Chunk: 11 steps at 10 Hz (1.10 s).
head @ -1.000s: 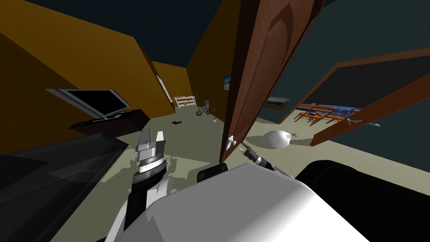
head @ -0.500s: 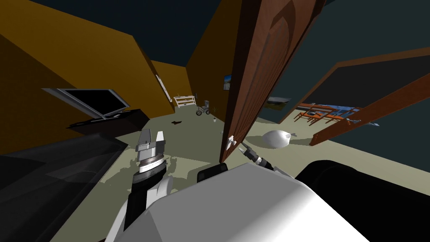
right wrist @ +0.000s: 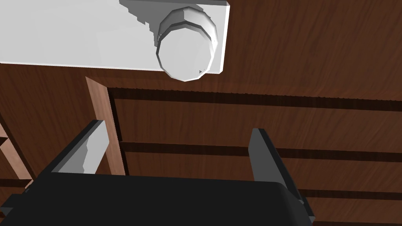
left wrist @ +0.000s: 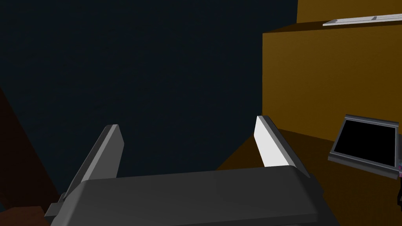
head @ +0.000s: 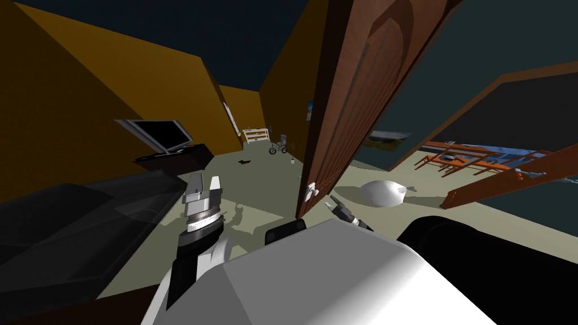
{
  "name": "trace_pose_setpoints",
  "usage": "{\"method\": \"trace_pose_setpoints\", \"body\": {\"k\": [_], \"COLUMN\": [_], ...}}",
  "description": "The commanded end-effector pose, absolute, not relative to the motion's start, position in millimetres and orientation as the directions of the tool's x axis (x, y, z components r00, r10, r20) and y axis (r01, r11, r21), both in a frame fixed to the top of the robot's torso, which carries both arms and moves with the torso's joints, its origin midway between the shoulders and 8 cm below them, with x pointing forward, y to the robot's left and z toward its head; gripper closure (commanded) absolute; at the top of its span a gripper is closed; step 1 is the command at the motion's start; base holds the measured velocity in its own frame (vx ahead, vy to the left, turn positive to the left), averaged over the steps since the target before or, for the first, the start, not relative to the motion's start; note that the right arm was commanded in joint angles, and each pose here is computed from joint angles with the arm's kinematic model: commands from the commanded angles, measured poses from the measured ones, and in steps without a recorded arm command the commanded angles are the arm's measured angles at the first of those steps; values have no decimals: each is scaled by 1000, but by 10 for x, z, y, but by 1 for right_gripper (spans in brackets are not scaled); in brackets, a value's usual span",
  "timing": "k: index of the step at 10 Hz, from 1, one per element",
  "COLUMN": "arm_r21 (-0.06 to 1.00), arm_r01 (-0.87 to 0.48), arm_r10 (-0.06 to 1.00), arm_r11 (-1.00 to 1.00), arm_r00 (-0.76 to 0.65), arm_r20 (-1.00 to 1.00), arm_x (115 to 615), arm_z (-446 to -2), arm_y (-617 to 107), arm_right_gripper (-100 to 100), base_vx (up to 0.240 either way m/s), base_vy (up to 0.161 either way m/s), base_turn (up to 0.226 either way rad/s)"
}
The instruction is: Pull the door open
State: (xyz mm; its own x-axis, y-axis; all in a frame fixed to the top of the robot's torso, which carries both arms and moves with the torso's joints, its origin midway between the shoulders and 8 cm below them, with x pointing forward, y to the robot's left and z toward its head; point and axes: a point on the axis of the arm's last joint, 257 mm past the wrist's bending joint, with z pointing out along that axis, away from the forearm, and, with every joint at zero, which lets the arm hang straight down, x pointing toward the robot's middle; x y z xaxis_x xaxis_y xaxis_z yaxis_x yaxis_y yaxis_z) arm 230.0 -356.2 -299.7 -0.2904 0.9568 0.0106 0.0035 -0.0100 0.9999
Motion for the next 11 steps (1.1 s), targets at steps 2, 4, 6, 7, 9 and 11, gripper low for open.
{"method": "trace_pose_setpoints", "body": {"k": [2, 4, 6, 7, 9, 11], "arm_r21": [1000, 1000, 1000, 1000, 1000, 1000], "arm_r01": [1, 1, 1, 1, 1, 1], "arm_r10": [967, 967, 967, 967, 967, 967], "arm_r11": [-11, -11, -11, -11, -11, -11], "arm_r00": [-256, -256, -256, -256, -256, -256], "arm_r20": [11, 11, 11, 11, 11, 11], "arm_x": [2125, 2125, 2125, 2125, 2125, 2125], "arm_z": [-2997, -2997, -2997, -2997, -2997, -2997], "arm_y": [-3643, -3643, -3643, -3643, -3643, -3643], "arm_right_gripper": [-100, -100, -100, -100, -100, -100], "base_vx": [-20, 6, -5, -10, 5, -3], "base_vy": [-15, 15, -7, -15, 7, -4], "base_turn": [90, -25, 21, 43, -20, 11]}}
